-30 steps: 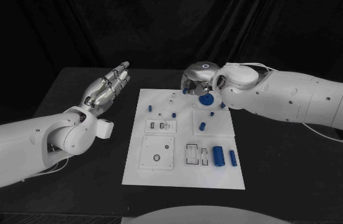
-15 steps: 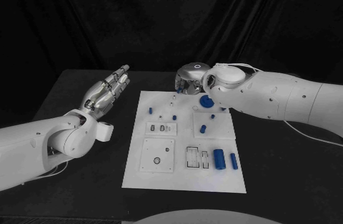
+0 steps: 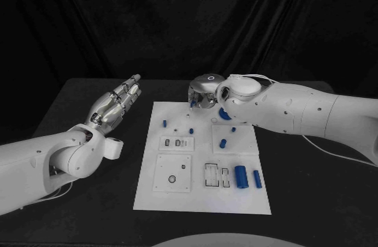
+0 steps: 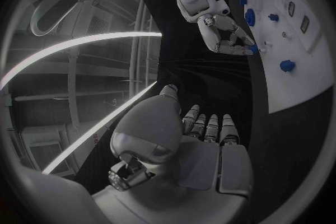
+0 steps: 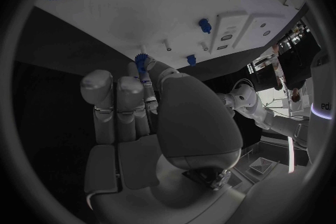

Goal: Assemble the parts on the task board

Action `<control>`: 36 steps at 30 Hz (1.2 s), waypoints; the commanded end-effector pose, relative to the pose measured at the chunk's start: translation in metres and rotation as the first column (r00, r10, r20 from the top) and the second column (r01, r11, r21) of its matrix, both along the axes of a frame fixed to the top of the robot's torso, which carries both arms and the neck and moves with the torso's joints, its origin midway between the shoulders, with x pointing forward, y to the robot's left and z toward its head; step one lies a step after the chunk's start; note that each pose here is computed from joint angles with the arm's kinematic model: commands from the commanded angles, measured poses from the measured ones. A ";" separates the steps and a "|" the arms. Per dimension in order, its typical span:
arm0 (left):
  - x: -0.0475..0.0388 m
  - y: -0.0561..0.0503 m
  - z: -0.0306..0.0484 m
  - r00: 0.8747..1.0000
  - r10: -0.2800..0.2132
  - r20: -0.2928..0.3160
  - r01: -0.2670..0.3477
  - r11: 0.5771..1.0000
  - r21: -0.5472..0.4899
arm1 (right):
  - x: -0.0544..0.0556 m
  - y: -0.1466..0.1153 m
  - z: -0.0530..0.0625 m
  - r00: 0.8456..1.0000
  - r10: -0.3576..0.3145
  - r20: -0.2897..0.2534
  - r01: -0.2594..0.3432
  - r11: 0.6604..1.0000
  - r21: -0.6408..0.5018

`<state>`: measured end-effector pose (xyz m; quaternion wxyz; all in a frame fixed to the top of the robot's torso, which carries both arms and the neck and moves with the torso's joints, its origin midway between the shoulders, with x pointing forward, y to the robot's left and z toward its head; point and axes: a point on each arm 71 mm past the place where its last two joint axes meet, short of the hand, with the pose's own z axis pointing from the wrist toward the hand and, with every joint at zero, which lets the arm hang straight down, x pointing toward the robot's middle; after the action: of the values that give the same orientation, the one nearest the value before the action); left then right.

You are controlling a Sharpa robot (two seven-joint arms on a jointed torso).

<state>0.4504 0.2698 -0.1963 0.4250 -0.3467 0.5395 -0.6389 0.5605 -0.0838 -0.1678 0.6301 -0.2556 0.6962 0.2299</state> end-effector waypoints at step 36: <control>-0.0009 -0.005 0.0097 0.994 -0.027 0.108 0.033 0.998 -0.059 | 0.003 0.008 -0.015 1.000 -0.004 -0.031 0.003 1.000 -0.020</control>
<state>0.4509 0.2666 -0.1965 0.4197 -0.3448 0.5403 -0.6427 0.5639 -0.0762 -0.1806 0.6233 -0.2532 0.7040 0.2274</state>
